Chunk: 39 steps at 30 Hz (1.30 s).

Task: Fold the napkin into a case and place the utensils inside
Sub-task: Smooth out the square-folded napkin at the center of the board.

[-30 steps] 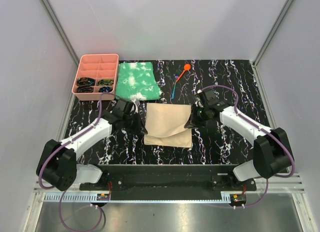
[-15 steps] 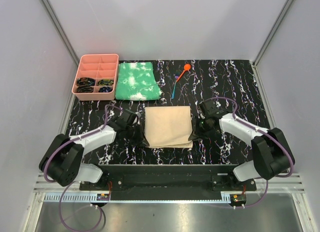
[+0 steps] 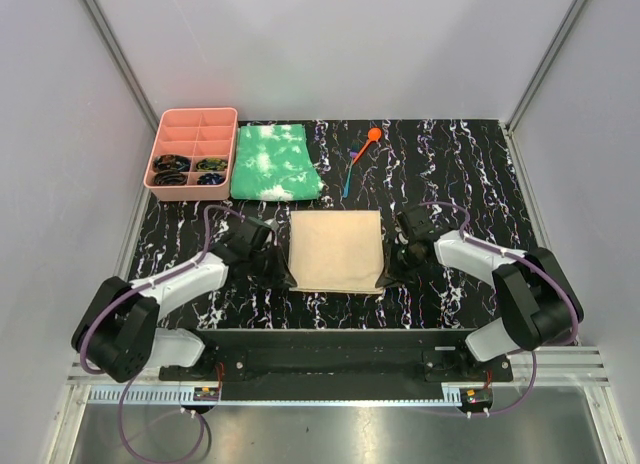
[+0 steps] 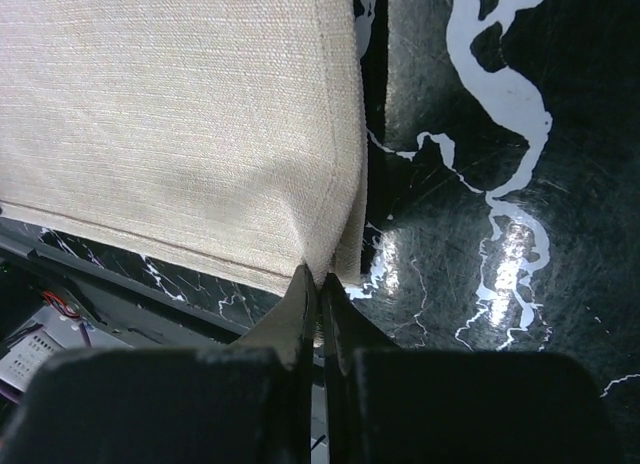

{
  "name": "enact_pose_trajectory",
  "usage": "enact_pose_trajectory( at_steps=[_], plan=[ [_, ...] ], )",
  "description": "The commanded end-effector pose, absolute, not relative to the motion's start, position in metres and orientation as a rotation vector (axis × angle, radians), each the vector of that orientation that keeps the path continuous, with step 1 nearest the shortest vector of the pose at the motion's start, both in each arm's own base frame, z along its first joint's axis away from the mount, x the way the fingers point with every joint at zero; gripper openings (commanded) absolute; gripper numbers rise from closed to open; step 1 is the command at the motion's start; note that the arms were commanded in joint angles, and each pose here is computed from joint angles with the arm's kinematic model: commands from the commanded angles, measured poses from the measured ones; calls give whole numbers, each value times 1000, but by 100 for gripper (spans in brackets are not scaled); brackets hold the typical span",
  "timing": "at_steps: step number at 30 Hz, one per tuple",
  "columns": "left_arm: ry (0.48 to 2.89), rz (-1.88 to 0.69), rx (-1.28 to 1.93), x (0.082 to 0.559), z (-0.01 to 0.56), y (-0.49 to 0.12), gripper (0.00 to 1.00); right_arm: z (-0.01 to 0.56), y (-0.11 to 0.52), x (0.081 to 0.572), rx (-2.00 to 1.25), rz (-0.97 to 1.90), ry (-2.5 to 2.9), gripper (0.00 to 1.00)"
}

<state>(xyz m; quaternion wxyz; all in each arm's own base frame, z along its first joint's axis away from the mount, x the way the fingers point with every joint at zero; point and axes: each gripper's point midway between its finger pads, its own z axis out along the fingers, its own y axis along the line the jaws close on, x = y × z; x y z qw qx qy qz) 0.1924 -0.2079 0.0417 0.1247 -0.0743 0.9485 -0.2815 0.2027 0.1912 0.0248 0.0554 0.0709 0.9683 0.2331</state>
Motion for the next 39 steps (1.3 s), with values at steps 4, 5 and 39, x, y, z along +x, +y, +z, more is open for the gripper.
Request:
enact_pose_trajectory(
  at_steps=[4, 5, 39],
  plan=[
    [2712, -629, -115, 197, 66, -179, 39, 42, 189, 193, 149, 727, 2939, 35],
    [2653, -559, -99, 208, 78, -171, 45, 47, 187, 194, 149, 715, 2923, 42],
    [2569, -823, -40, 243, 88, -212, 54, 98, 260, 301, -53, 945, 2671, 54]
  ],
)
